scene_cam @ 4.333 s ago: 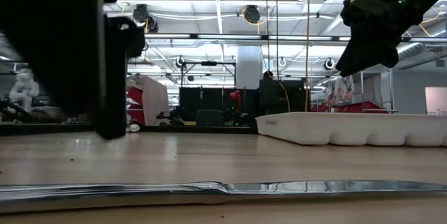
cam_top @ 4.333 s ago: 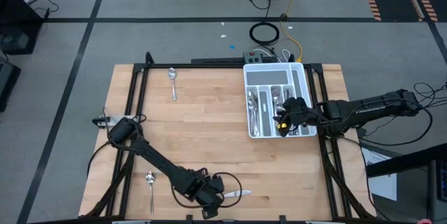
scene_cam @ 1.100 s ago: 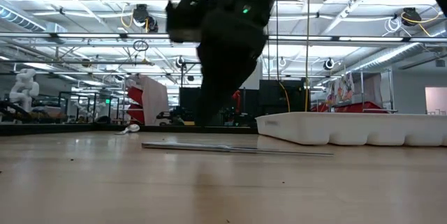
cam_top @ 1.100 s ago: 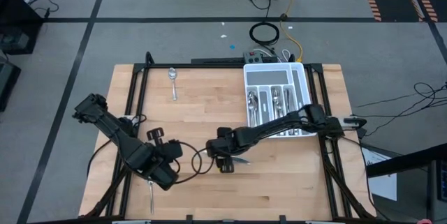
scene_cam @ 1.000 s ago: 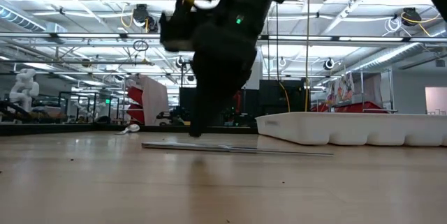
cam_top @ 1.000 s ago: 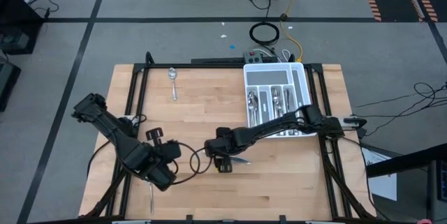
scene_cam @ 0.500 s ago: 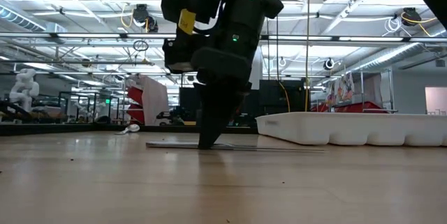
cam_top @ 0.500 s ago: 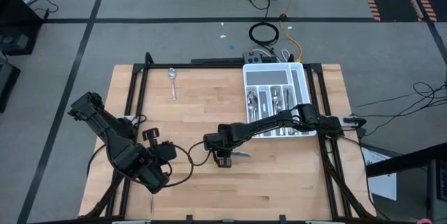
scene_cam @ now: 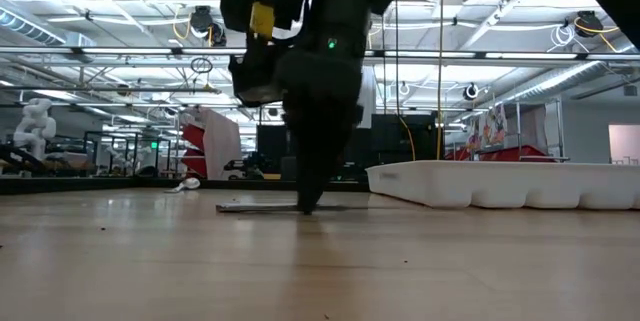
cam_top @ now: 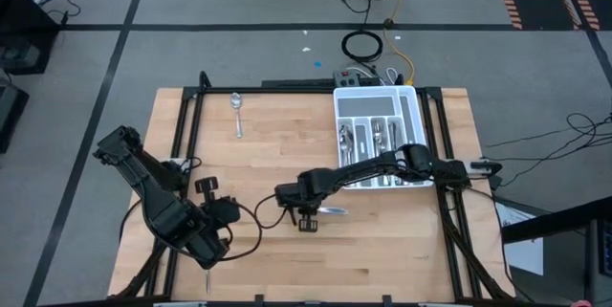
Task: Sort silverware
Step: Put the silver knife into the white silverware tray, then put the silver spoon into the white silverware tray
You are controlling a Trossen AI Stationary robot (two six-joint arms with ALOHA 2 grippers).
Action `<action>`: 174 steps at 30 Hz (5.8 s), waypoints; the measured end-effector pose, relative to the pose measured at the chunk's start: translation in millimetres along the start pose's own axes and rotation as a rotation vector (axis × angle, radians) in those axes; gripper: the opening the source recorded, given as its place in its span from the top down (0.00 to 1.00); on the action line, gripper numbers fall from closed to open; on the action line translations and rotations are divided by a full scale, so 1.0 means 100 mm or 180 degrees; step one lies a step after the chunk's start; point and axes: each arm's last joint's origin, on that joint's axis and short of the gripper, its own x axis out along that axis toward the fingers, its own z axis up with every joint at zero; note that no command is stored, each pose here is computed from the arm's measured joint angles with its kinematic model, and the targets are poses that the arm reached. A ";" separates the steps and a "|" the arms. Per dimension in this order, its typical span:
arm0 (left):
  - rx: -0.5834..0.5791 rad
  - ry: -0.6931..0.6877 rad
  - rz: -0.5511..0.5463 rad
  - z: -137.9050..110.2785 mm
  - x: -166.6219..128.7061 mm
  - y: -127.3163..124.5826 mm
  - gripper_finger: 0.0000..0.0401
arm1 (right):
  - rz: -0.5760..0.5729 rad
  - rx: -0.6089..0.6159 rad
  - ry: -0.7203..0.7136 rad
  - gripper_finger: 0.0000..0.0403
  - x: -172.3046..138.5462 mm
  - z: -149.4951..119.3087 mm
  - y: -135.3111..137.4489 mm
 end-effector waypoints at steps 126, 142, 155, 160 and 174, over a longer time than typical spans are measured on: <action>-0.1296 -0.0482 0.1150 0.64 0.42 0.77 0.94 | -0.1657 -0.0693 0.1030 0.83 -1.53 -2.50 -1.32; -0.1198 -0.0410 0.1111 0.63 0.42 0.77 0.94 | -0.1434 0.0615 0.0970 1.00 -1.19 -2.69 -1.75; -0.1060 -0.0361 0.1094 0.63 0.42 0.77 0.94 | -0.1491 0.1103 0.1093 1.00 -1.18 -2.80 -1.98; -0.1062 -0.0362 0.1093 0.63 0.42 0.77 0.94 | -0.1436 0.1146 0.1225 1.00 -1.02 -2.90 -2.02; -0.0922 -0.0328 0.1107 0.63 0.42 0.78 0.94 | -0.1491 0.0885 0.0776 1.00 -0.92 -2.78 -2.11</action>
